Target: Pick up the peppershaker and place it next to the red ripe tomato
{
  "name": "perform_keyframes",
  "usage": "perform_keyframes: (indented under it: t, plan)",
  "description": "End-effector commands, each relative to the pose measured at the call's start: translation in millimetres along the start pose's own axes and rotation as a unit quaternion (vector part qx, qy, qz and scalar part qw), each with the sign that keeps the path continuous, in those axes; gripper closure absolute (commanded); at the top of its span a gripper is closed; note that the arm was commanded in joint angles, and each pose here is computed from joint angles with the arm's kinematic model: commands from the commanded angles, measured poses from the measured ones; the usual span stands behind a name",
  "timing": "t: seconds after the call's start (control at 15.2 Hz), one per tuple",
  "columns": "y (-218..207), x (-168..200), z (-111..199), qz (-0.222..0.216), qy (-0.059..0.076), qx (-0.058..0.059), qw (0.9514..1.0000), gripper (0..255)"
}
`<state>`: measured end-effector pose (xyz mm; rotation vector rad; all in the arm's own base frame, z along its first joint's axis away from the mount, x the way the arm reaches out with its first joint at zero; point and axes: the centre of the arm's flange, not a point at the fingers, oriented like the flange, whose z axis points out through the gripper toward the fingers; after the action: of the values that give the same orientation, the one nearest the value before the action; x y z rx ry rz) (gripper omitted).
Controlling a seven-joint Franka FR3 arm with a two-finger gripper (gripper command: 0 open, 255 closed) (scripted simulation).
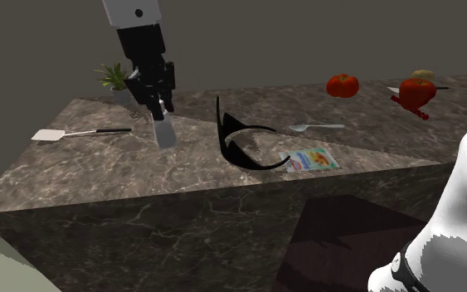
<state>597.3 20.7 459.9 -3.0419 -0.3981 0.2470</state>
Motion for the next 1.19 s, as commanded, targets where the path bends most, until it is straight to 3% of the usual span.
perform_keyframes:
  t: [0.0, 0.92, 1.12]
  plan:
    - [0, -3, -11, 0.000, 0.000, 0.000, 1.0000, 255]
    - [-6, -13, -80, 0.000, 0.000, 0.000, 1.0000, 255]
    - [24, -39, -79, 0.000, 0.000, 0.000, 1.0000, 255]
